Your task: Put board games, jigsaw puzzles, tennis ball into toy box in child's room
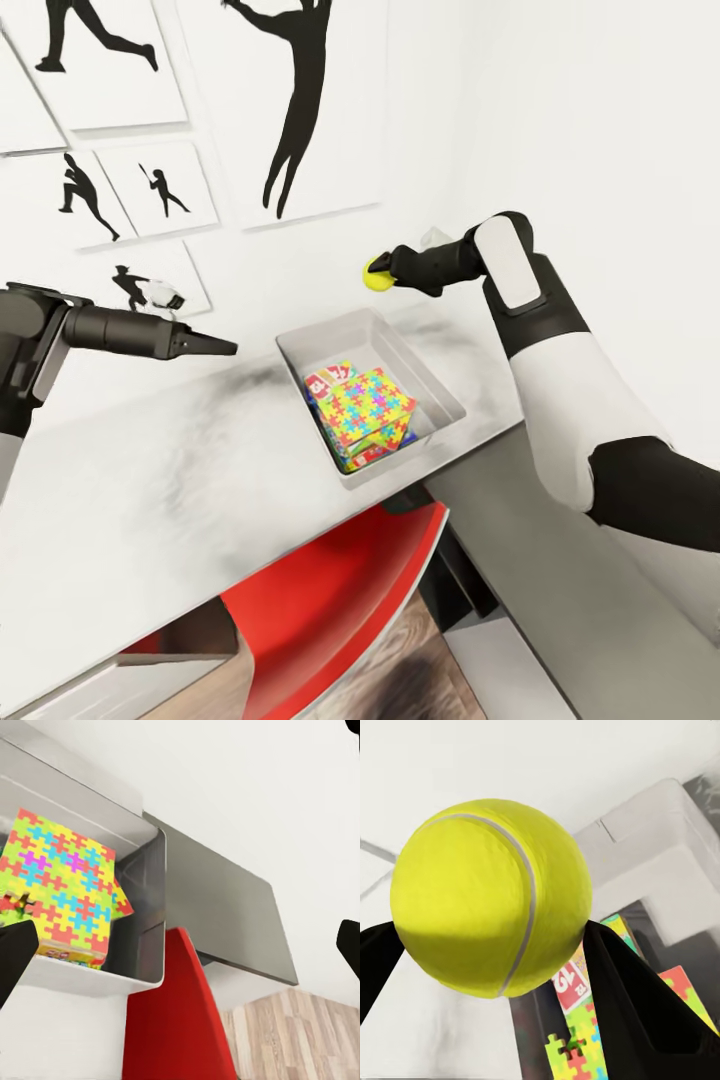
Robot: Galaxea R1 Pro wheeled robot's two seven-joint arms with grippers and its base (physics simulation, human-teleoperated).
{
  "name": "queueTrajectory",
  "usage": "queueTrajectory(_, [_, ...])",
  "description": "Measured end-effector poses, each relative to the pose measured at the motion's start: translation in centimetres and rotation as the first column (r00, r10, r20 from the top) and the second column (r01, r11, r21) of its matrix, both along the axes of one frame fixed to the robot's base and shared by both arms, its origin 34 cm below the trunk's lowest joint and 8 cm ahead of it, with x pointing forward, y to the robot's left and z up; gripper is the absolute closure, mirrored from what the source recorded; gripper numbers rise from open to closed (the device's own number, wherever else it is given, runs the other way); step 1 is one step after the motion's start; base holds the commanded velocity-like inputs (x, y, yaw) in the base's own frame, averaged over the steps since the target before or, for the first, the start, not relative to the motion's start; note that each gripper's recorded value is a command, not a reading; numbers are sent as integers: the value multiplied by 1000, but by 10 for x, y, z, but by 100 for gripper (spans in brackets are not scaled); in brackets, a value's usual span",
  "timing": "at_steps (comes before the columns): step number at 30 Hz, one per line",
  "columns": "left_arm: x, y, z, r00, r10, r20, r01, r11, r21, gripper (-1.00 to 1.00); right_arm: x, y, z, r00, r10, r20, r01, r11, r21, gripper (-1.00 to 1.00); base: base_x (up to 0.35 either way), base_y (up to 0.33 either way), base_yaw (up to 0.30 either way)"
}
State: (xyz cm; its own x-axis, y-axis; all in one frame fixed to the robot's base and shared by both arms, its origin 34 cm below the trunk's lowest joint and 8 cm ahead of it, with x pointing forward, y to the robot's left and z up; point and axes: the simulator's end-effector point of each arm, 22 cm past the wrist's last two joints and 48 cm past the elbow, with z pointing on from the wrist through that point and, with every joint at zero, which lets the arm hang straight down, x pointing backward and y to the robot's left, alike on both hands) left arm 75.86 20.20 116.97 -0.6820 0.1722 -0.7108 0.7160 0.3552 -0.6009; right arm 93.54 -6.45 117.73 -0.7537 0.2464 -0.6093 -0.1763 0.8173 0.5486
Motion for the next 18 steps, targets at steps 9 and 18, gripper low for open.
queueTrajectory(9, [-3, 21, 3, 998, 67, -6, -67, 996, -54, -100, -4, 4, 11, 1000, 10, 20, -9, 1000, -23, 100, 0, 0, 72])
queueTrajectory(18, [-9, 45, 4, 993, 120, -10, -120, 991, -61, -100, -6, 2, 25, 999, 6, 38, -5, 1000, -26, 100, 0, 0, 77])
